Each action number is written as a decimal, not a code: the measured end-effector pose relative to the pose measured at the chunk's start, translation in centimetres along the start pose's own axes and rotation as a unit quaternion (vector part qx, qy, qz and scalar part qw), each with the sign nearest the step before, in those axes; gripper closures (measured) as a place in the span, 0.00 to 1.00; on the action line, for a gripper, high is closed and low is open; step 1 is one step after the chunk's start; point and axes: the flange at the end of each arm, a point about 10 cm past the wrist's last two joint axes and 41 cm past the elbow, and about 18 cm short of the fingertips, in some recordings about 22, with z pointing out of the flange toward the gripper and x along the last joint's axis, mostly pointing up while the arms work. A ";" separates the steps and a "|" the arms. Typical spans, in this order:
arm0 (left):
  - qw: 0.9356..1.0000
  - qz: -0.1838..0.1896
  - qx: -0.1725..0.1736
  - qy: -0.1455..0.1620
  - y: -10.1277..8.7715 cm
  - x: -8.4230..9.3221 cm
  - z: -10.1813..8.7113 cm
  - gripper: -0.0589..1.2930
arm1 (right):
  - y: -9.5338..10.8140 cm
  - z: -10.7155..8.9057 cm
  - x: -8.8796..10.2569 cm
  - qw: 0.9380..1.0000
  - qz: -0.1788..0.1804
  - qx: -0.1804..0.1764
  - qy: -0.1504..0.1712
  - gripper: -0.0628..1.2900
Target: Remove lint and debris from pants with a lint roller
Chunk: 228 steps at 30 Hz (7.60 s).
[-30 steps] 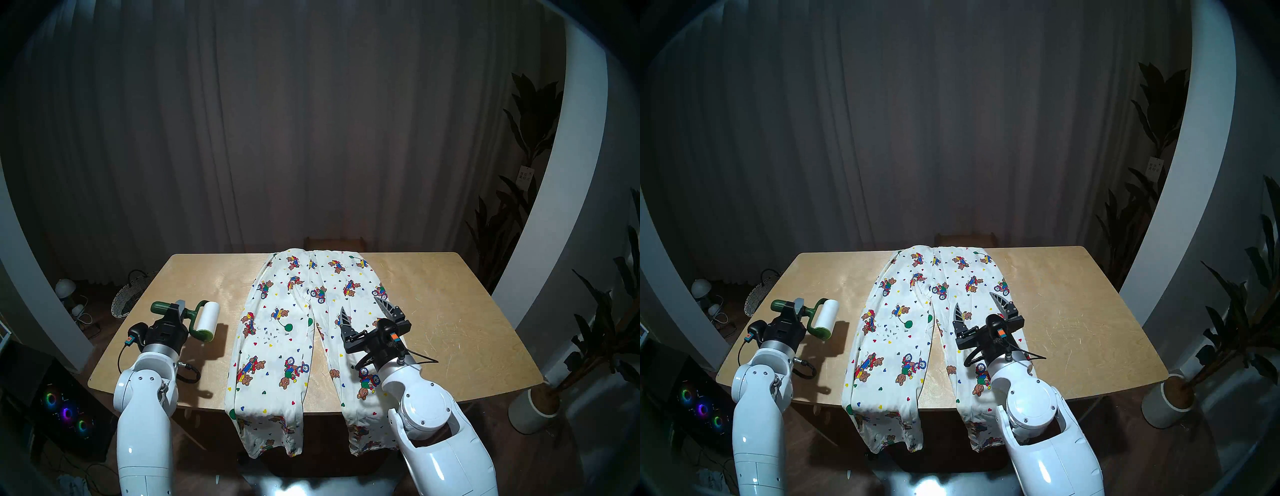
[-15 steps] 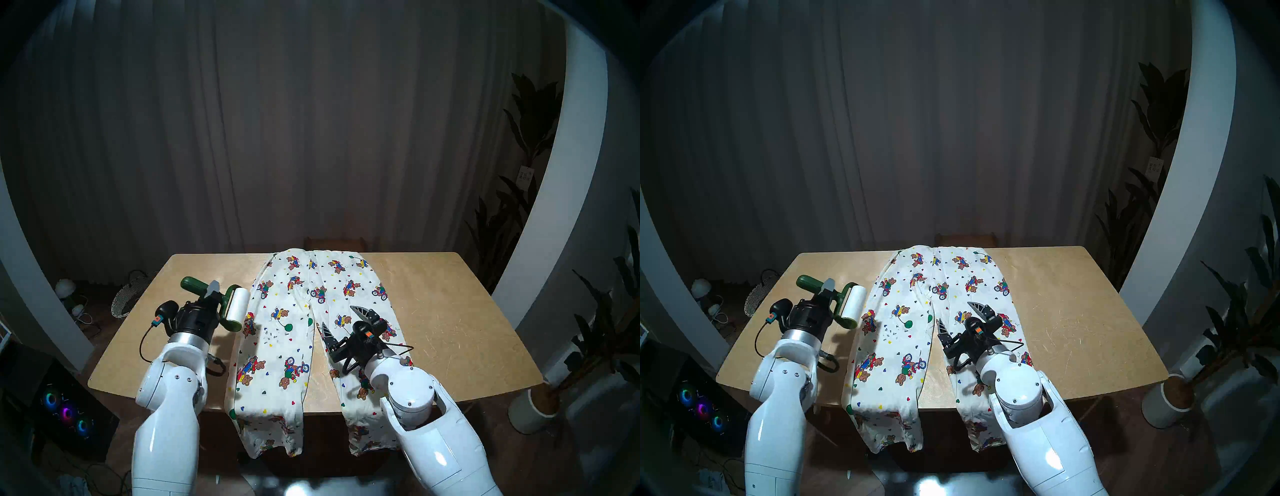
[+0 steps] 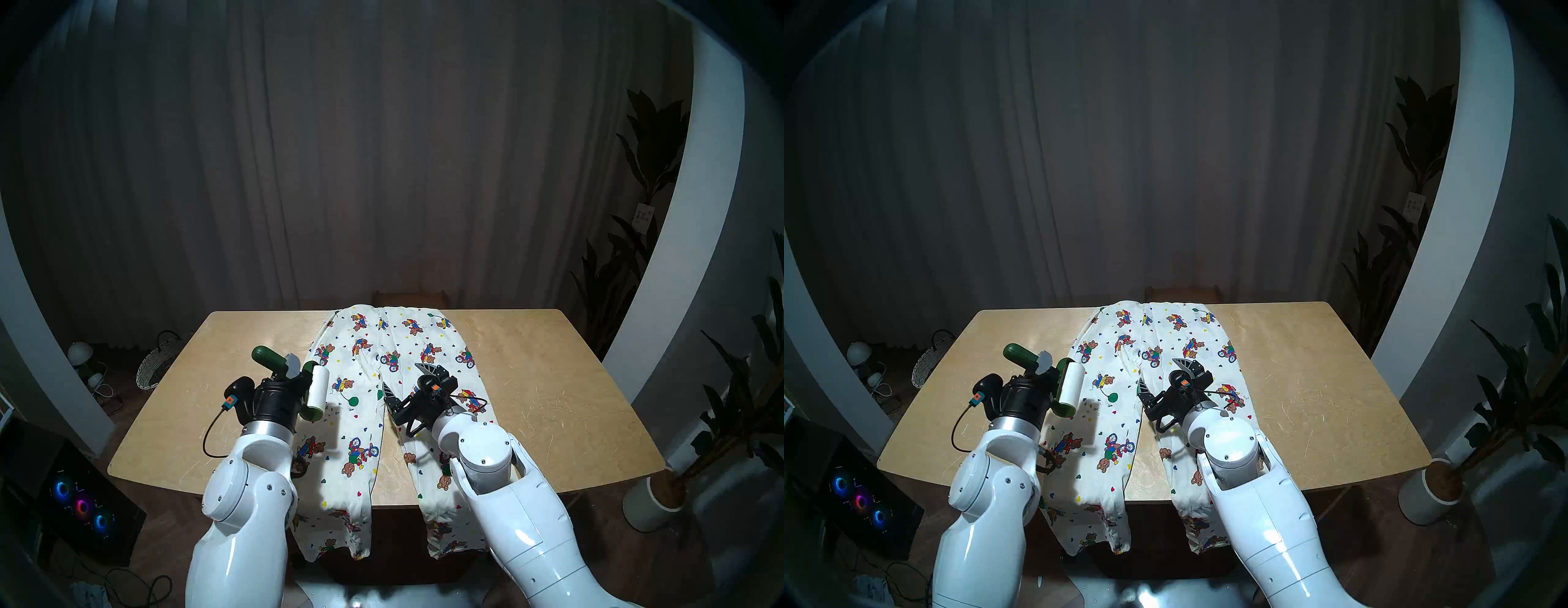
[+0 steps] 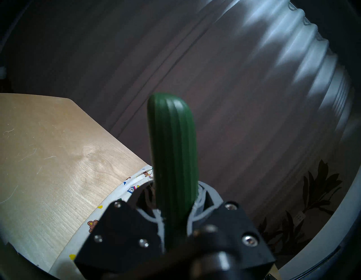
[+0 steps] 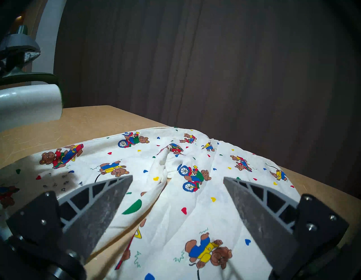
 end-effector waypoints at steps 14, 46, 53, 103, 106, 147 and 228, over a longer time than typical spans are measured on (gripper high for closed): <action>0.995 0.073 -0.032 0.059 1.4 -1.9 -0.2 0.87 | -0.6 2.9 -1.9 1.000 0.011 0.016 0.005 0.05; 0.989 0.128 -0.077 0.000 2.1 -4.6 2.4 0.87 | -0.7 1.0 -4.9 0.999 -0.012 -0.038 0.001 0.05; 0.988 0.145 -0.060 -0.009 1.8 -5.9 3.1 0.87 | -0.3 1.1 -4.9 0.999 -0.015 -0.033 0.000 0.05; 0.985 0.158 -0.057 -0.026 0.9 -6.5 3.8 0.87 | -0.5 4.0 -3.9 0.997 -0.061 0.030 0.025 0.05; 0.985 0.160 -0.054 -0.035 1.0 -6.6 3.9 0.87 | -0.1 3.8 -3.5 0.997 -0.065 0.042 0.011 0.05; 0.985 0.154 -0.045 -0.063 2.2 -8.3 4.8 0.87 | 1.4 3.8 -2.3 0.989 -0.103 0.086 -0.054 0.05; 0.990 0.091 -0.001 -0.109 -2.7 -6.6 3.0 0.88 | 1.6 4.4 -0.8 0.973 -0.161 0.135 -0.092 0.05</action>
